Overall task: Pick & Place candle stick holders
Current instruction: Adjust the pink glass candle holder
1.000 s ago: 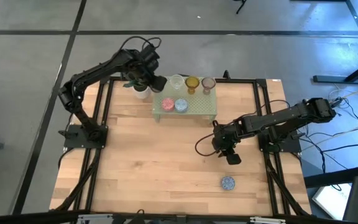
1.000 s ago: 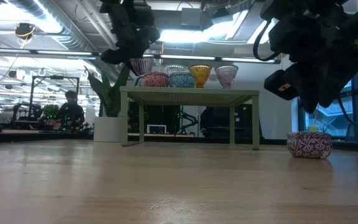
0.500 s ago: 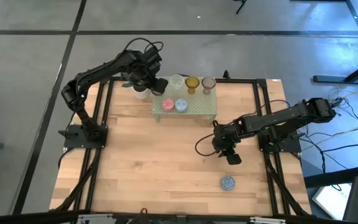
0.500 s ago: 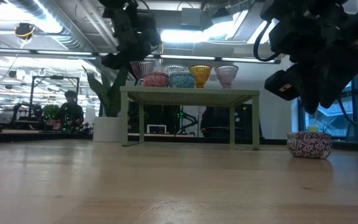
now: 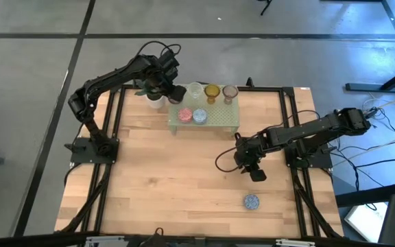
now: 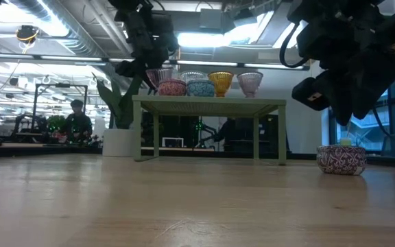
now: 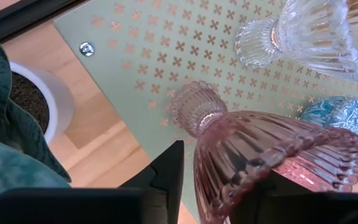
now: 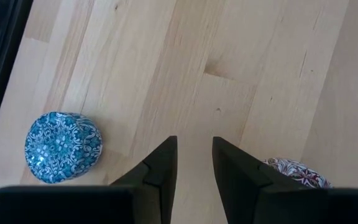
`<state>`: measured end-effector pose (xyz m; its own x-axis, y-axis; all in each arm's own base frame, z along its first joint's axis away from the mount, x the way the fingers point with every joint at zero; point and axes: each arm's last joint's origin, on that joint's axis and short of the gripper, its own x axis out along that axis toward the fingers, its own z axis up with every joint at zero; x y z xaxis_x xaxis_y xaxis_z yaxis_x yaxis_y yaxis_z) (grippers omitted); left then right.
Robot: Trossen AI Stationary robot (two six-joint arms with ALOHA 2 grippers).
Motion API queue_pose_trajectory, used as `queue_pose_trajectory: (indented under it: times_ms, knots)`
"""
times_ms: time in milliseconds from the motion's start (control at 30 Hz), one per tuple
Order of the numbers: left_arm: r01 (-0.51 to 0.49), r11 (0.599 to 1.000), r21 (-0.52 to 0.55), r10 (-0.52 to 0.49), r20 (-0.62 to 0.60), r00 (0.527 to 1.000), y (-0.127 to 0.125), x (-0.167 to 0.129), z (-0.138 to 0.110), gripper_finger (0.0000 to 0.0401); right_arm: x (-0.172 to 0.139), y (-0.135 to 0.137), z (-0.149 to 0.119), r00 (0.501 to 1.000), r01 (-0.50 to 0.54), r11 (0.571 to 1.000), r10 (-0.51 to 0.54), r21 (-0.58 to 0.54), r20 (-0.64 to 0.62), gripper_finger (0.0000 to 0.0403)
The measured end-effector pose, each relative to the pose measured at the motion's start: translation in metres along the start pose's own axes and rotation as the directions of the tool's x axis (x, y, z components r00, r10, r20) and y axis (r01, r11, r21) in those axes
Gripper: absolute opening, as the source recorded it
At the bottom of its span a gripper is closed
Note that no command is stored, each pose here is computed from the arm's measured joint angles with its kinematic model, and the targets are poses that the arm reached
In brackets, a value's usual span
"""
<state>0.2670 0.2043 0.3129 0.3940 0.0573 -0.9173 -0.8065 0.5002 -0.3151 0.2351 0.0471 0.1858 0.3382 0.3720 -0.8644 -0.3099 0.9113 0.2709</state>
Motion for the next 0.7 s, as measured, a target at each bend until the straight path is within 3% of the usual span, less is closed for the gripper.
queue_pose_trajectory:
  times_ms: [700]
  knots:
    - [0.001,1.0,-0.014,-0.001,0.002,1.0,0.0002,-0.0001,0.0004,0.0116,0.0001,0.0,0.0,1.0,0.0,1.0,0.0,0.0,-0.001,0.0104]
